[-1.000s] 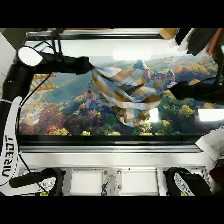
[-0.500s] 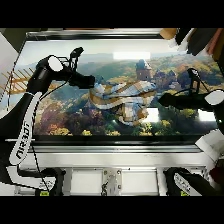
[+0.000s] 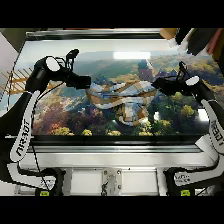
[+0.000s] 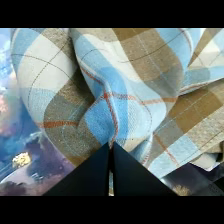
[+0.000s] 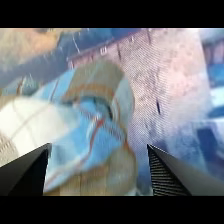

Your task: Fold the clothes and pants, and hang the long-sleeved shirts on hangers.

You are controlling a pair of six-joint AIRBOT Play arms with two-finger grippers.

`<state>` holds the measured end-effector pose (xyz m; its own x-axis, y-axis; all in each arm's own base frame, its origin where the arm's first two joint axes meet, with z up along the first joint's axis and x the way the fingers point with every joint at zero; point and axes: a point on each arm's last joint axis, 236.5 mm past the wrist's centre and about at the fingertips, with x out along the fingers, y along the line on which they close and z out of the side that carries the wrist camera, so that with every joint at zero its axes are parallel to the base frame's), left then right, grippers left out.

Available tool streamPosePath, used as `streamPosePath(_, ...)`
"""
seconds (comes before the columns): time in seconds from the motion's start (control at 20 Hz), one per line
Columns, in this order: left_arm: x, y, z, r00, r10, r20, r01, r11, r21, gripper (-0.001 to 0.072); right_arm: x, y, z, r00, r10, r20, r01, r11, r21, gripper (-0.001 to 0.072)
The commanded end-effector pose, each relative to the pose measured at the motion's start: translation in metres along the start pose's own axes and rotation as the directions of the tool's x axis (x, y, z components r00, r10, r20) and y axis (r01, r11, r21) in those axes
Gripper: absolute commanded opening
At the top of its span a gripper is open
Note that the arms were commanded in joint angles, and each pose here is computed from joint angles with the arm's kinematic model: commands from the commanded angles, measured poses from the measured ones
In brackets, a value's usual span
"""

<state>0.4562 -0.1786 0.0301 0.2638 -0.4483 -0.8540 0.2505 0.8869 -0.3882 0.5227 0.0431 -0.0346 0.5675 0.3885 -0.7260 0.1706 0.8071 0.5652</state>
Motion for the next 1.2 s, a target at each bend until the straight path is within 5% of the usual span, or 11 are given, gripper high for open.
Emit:
streamPosePath(0.0, 0.000, 0.001, 0.001, 1.000, 0.002, 0.003, -0.002, 1.000, 0.001, 0.0011, 0.031, 0.000, 0.013, 0.999, 0.032, 0.001, -0.032, 0.999, 0.042, 0.0479)
streamPosePath(0.15, -0.002, 0.005, 0.005, 1.000, 0.006, 0.021, -0.006, 1.000, -0.005, 0.0011, 0.023, 0.003, 0.018, 0.999, 0.037, 0.010, -0.037, 0.999, -0.017, 0.0016)
streamPosePath(0.35, -0.071, 0.002, 0.092, 0.950, 0.002, 0.311, -0.002, 1.000, 0.000, 0.0011, -0.074, 0.048, 0.101, 0.970, 0.044, 0.240, 0.016, 0.970, -0.241, 0.0015)
streamPosePath(0.55, -0.228, -0.066, 0.184, 0.710, -0.126, 0.692, 0.042, 0.990, 0.137, 0.0011, -0.267, 0.166, 0.179, 0.795, 0.216, 0.566, 0.078, 0.890, -0.449, 0.0015)
streamPosePath(0.7, -0.277, -0.081, 0.190, 0.582, -0.130, 0.803, 0.019, 0.989, 0.147, 0.0011, -0.380, 0.234, 0.164, 0.658, 0.344, 0.670, 0.138, 0.820, -0.556, 0.0015)
streamPosePath(0.9, -0.187, -0.030, 0.145, 0.739, -0.016, 0.673, -0.013, 0.999, 0.038, 0.0011, -0.400, 0.275, 0.089, 0.738, 0.389, 0.552, 0.158, 0.695, -0.701, 0.0014)
streamPosePath(1.05, -0.087, 0.009, 0.082, 0.895, 0.027, 0.446, 0.008, 0.997, -0.075, 0.0011, -0.323, 0.302, -0.005, 0.891, 0.396, 0.221, -0.059, 0.584, -0.809, 0.0014)
streamPosePath(1.1, -0.058, 0.020, 0.057, 0.933, 0.034, 0.358, 0.013, 0.992, -0.127, 0.0100, -0.294, 0.310, -0.039, 0.913, 0.393, 0.109, -0.140, 0.552, -0.822, 0.0014)
streamPosePath(1.15, -0.037, 0.028, 0.036, 0.958, 0.037, 0.285, 0.012, 0.986, -0.169, 0.0439, -0.263, 0.318, -0.076, 0.923, 0.385, 0.001, -0.218, 0.525, -0.823, 0.0015)
